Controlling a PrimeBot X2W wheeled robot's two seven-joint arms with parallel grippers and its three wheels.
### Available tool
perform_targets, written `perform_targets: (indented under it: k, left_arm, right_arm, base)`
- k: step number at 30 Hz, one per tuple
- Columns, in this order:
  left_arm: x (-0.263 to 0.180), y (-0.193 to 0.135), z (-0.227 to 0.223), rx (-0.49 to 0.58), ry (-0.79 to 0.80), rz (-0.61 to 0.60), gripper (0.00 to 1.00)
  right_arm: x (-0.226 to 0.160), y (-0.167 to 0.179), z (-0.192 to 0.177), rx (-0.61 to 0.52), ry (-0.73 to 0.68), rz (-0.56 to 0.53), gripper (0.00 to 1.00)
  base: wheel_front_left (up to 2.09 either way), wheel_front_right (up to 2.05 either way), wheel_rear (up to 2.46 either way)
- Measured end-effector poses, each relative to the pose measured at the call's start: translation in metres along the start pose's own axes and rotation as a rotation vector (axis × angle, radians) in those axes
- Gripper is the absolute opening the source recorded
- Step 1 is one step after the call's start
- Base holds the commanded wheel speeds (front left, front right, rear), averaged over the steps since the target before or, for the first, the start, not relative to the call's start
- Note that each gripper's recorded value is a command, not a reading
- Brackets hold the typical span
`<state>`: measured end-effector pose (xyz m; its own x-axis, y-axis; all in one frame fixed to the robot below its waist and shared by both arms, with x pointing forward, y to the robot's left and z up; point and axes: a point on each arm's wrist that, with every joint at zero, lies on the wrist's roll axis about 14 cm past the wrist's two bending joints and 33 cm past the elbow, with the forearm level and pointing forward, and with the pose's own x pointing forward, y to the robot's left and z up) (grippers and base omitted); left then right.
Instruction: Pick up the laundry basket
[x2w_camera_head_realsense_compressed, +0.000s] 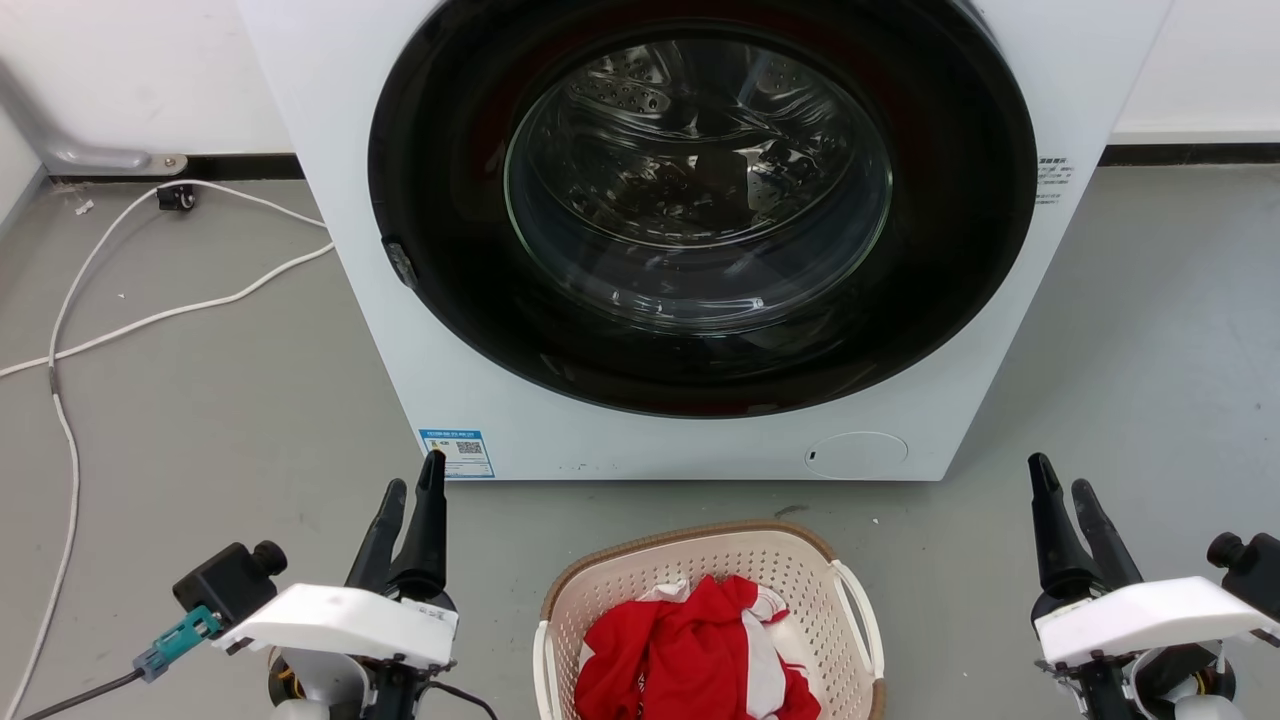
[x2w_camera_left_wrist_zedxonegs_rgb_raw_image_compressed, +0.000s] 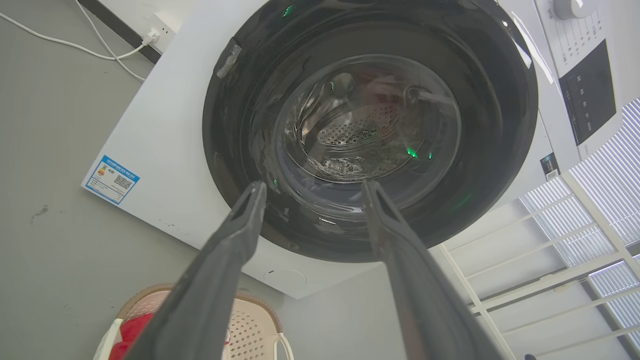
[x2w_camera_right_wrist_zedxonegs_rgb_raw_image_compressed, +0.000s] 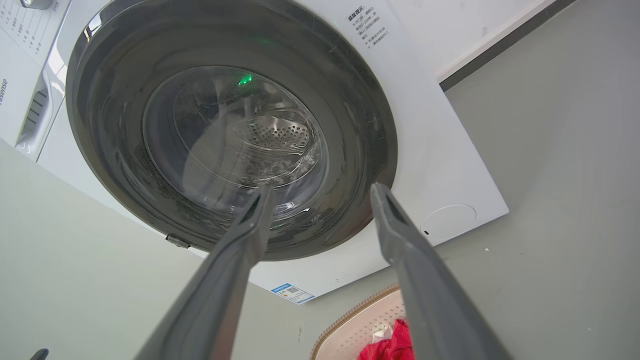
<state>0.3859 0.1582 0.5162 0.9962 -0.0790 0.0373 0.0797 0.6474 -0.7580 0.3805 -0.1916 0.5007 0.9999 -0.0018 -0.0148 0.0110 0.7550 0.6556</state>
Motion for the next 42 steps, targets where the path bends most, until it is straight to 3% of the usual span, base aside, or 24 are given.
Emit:
perform_targets:
  k: [25,42]
  left_arm:
    - [-0.001,-0.013,-0.011,0.366,0.007,-0.049,1.00]
    - [-0.002,-0.017,-0.015,0.590,0.007,-0.075,1.00]
  right_arm:
    - [-0.001,0.012,-0.008,-0.369,0.031,0.052,1.00]
    - [-0.003,0.017,-0.012,-0.549,0.036,0.082,1.00]
  base:
    - [0.00,0.00,0.00]
    - [0.00,0.00,0.00]
